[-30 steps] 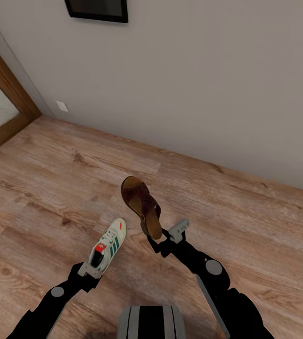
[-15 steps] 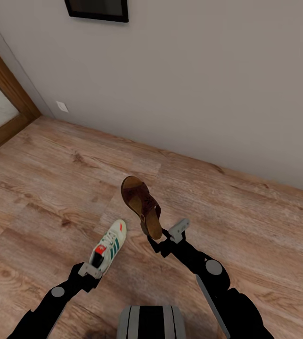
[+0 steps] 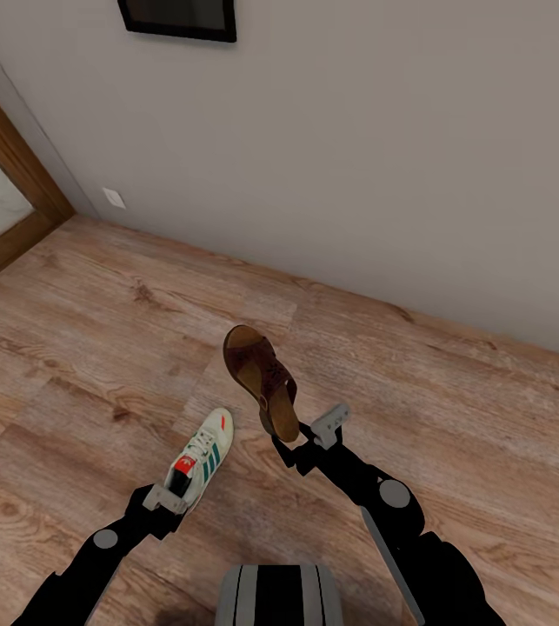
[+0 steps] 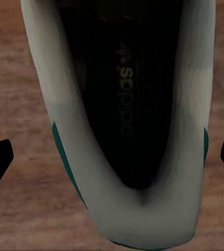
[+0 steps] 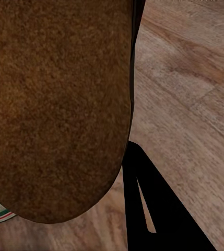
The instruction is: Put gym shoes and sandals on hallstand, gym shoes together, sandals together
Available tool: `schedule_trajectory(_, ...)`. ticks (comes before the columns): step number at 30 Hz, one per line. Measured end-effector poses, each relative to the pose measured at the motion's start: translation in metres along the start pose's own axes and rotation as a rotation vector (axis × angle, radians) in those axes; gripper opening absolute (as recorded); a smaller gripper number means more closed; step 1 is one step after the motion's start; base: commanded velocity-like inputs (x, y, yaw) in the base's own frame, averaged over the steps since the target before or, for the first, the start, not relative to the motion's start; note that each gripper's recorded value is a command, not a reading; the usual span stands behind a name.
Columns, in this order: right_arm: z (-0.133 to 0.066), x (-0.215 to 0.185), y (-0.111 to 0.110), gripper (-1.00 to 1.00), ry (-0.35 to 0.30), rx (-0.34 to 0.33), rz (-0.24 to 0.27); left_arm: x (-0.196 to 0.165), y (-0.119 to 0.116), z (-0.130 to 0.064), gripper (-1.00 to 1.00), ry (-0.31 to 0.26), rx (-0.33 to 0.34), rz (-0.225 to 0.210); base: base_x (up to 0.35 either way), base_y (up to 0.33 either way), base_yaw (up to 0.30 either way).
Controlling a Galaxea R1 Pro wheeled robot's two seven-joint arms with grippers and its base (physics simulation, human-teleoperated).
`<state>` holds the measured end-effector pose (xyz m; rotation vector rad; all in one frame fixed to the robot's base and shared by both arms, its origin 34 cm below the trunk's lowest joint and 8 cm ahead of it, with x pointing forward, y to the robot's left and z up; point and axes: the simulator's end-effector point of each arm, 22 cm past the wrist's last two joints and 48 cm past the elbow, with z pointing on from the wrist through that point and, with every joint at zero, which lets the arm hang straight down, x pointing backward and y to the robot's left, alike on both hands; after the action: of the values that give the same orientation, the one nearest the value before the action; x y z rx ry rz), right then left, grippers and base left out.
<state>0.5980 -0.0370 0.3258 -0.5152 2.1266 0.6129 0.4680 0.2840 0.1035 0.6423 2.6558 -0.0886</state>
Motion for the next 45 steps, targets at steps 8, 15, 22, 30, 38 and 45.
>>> schedule_trajectory(8,0.0,0.0,0.0,-1.0,0.0,0.0,0.0,0.001,0.0,0.0,1.0,0.002,0.0,-0.002,0.0,0.0,0.0)
schedule_trajectory(15,0.0,0.0,0.0,-1.0,0.0,0.0,0.0,0.0006,-0.0022,0.0004,1.0,0.003,0.004,-0.001,0.0,0.0,0.0)
schedule_trajectory(22,-0.0001,0.0,-0.0003,-1.0,0.0,0.001,0.0,0.0007,-0.0013,0.0002,1.0,0.004,0.003,0.001,0.0,0.0,0.0)
schedule_trajectory(30,0.0004,0.0014,-0.0005,-1.0,0.002,0.001,0.002,0.0026,-0.0005,0.0006,1.0,0.007,0.001,-0.003,0.0,0.0,0.0)
schedule_trajectory(38,0.0007,0.0024,-0.0006,-1.0,0.004,0.0,0.003,0.0032,-0.001,0.001,1.0,0.007,0.002,-0.003,0.0,0.0,0.0)
schedule_trajectory(45,0.0007,0.0025,-0.0004,-1.0,0.004,0.0,0.003,0.0033,-0.0018,0.0012,1.0,0.008,0.003,-0.004,0.0,0.0,0.0)
